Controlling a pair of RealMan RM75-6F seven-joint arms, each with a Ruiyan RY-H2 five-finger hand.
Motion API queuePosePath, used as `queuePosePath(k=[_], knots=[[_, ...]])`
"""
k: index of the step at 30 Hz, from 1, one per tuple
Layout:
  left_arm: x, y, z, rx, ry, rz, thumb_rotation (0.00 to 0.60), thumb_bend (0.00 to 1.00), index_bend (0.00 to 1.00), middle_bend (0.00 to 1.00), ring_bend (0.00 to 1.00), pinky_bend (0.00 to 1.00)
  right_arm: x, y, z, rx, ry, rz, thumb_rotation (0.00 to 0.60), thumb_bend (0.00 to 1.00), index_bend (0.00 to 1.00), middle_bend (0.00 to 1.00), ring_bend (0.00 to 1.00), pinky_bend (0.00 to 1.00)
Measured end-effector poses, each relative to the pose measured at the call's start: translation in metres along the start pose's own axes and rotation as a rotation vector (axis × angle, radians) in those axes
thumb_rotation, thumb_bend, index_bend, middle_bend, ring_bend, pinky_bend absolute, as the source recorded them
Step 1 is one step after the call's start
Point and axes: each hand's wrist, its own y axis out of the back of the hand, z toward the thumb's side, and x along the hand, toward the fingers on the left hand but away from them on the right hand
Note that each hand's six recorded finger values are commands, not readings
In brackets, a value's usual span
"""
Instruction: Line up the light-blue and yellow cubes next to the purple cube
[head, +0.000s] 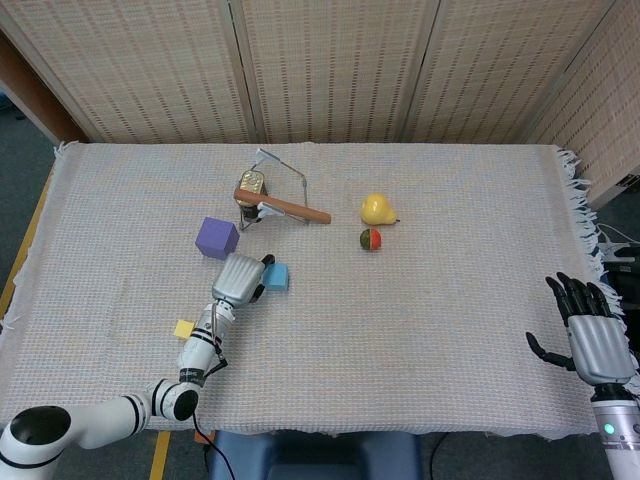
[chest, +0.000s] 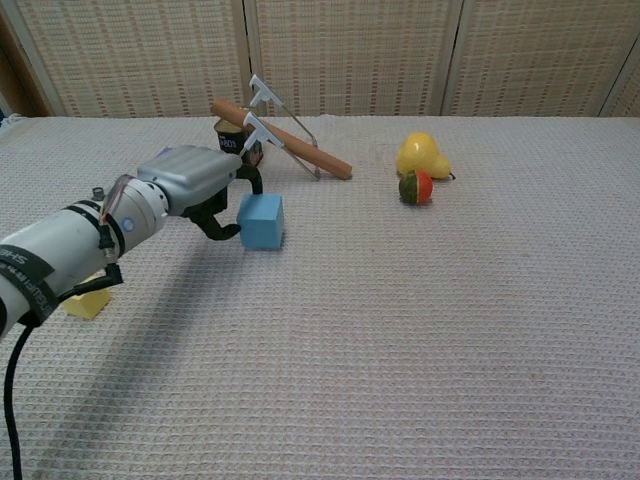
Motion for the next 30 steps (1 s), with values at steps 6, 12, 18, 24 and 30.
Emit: queuePosePath(k=[6, 12, 18, 24, 30], knots=[[-0.017, 0.006, -0.040, 0.005, 0.026, -0.013, 0.600, 0.38, 0.49, 1.00, 1.00, 1.00, 0.002, 0.002, 0.002, -0.001, 0.005, -0.005, 0.336, 0.10, 0.00, 0.00, 0.00, 0.00], [-0.036, 0.007, -0.088, -0.004, 0.080, -0.028, 0.600, 0.38, 0.51, 1.00, 1.00, 1.00, 0.005, 0.003, 0.005, 0.000, 0.012, -0.015, 0.336, 0.10, 0.00, 0.00, 0.00, 0.00], [-0.043, 0.004, -0.117, -0.005, 0.126, -0.028, 0.600, 0.38, 0.51, 1.00, 1.00, 1.00, 0.005, 0.000, 0.008, 0.007, 0.015, -0.008, 0.336, 0.10, 0.00, 0.00, 0.00, 0.00], [-0.039, 0.000, -0.132, 0.020, 0.148, -0.024, 0.600, 0.38, 0.51, 1.00, 1.00, 1.00, 0.005, -0.001, 0.010, 0.008, 0.018, -0.009, 0.337, 0.10, 0.00, 0.00, 0.00, 0.00], [-0.037, -0.005, -0.138, 0.027, 0.158, -0.033, 0.600, 0.38, 0.51, 1.00, 1.00, 1.00, 0.007, 0.000, 0.009, 0.010, 0.009, -0.015, 0.335, 0.10, 0.00, 0.00, 0.00, 0.00]])
